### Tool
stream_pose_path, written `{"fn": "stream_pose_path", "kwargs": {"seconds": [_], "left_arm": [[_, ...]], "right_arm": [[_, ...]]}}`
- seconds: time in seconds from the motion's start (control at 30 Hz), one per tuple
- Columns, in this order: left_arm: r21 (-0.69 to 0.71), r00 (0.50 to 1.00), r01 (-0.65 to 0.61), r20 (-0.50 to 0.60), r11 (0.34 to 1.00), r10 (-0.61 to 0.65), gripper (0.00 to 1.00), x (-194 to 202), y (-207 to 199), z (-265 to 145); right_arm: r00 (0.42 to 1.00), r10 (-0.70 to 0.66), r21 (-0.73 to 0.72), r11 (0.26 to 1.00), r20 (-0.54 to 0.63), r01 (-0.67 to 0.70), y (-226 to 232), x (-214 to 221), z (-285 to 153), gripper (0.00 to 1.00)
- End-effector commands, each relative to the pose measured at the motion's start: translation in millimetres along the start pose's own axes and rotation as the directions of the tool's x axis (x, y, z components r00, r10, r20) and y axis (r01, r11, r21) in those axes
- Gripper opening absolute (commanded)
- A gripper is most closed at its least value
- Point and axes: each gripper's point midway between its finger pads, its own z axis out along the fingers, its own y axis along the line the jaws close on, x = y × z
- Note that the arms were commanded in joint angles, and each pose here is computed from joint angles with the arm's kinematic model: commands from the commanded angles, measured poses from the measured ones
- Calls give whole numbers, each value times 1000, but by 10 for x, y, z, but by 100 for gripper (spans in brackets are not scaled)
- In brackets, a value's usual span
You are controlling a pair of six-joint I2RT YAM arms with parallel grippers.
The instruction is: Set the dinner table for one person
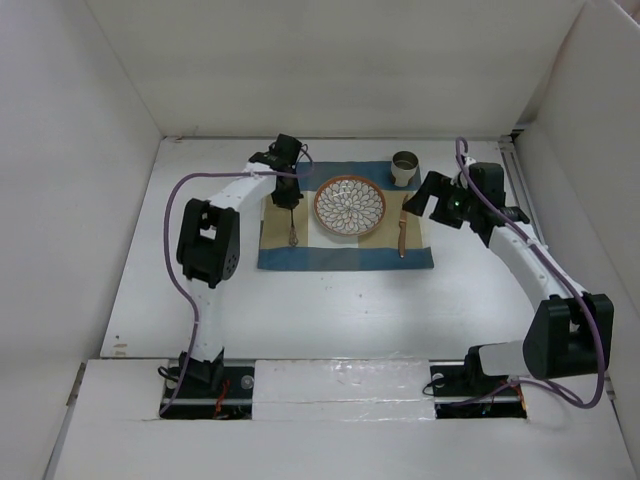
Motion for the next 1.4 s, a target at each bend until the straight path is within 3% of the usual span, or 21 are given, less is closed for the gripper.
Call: {"fn": "stream_pose_path", "kwargs": {"seconds": [0.0, 0.5, 1.03, 1.2, 1.37], "left_arm": [[22, 1000, 17, -25, 1000, -17, 0, 103, -36, 37], [-42, 996, 65, -58, 997, -67, 0, 201, 192, 304], [-39, 994, 75, -70, 996, -78, 0, 267, 204, 311], [-61, 994, 84, -63, 995, -88, 24, 278, 254, 257], [-48, 995, 98, -25, 994, -99, 40, 178, 232, 93]], "right_arm": [[997, -51, -11, 999, 50, 51, 138, -150, -76, 100], [997, -69, -14, 997, 23, 70, 198, -76, -43, 100], [997, -74, -20, 997, 19, 75, 222, -38, -51, 100], [997, -74, -20, 997, 17, 74, 239, -25, -110, 100], [996, -82, -21, 996, 44, 83, 303, -101, -218, 100]]}}
